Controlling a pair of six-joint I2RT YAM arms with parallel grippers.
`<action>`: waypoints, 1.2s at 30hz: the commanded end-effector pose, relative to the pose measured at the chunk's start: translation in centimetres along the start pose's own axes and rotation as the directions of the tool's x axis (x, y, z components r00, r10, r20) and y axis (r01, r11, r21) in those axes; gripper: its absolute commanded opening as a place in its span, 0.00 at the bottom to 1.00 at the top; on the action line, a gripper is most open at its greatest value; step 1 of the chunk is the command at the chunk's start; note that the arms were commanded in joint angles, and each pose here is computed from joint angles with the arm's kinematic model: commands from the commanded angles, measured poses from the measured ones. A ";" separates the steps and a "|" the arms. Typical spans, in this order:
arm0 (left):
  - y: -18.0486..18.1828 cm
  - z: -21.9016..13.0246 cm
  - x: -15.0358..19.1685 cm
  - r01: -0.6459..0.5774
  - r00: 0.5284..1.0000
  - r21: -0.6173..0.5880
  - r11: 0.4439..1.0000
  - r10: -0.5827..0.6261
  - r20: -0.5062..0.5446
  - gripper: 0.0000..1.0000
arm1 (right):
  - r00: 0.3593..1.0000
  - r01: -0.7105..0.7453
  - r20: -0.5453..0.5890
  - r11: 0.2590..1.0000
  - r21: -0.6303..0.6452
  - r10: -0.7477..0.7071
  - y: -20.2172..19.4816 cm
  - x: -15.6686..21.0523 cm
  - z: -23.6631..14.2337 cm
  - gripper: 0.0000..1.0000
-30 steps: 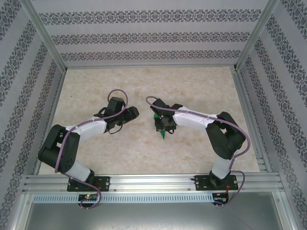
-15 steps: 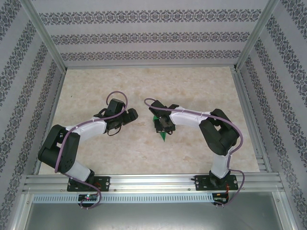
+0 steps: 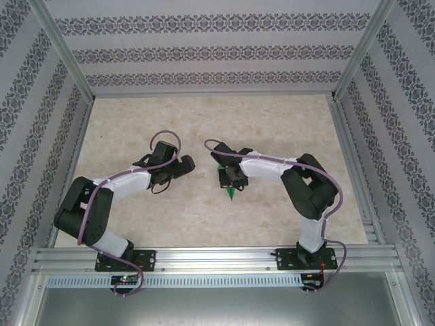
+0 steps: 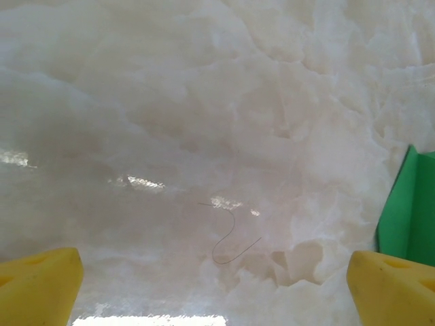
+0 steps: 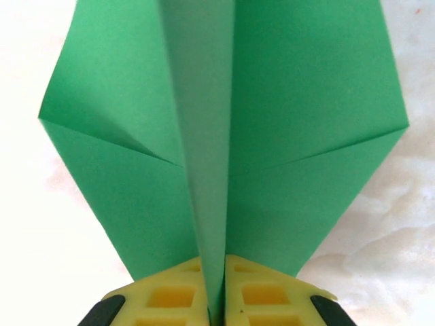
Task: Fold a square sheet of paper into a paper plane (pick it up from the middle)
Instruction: Move the paper plane to the center of the table.
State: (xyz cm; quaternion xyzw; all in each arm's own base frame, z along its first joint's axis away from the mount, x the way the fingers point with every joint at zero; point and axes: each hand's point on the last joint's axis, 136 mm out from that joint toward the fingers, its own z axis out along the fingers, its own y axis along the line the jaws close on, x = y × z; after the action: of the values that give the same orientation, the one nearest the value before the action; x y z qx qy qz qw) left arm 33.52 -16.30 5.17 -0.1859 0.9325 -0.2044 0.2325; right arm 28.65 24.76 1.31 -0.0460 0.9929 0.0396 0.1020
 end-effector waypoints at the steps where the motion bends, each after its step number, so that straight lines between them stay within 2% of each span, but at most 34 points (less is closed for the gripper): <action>1: -0.1 -1.2 -1.3 -0.021 0.999 -0.019 1.000 0.022 0.037 1.00 | 0.995 -0.004 0.096 1.000 0.004 0.004 0.6 -2.7 -1.7 0.10; 6: 0.6 -2.2 -1.8 -0.028 0.998 -0.061 0.998 0.032 0.061 1.00 | 0.984 0.005 0.178 1.000 -0.022 -0.001 1.6 -7.3 -3.6 0.09; 16: 1.7 -3.6 -2.0 -0.031 0.995 -0.098 0.995 0.039 0.087 1.00 | 0.983 0.021 0.181 1.000 -0.017 -0.017 2.7 -12.4 -1.1 0.10; 33: 2.0 -3.1 -1.7 -0.028 0.997 -0.103 0.994 0.035 0.074 1.00 | 0.998 0.014 0.064 1.000 0.027 -0.016 2.2 -10.4 4.4 0.17; 36: 2.0 -3.1 -1.7 -0.029 0.997 -0.105 0.994 0.037 0.074 1.00 | 0.998 0.012 0.062 0.999 0.031 -0.013 2.2 -10.3 4.3 0.18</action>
State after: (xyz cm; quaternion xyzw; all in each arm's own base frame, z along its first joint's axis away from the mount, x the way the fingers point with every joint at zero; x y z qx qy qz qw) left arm 32.62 -13.53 7.10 -0.1935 0.9344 -0.1555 0.2554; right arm 39.92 28.57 1.43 -0.0485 0.9858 0.0421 0.1552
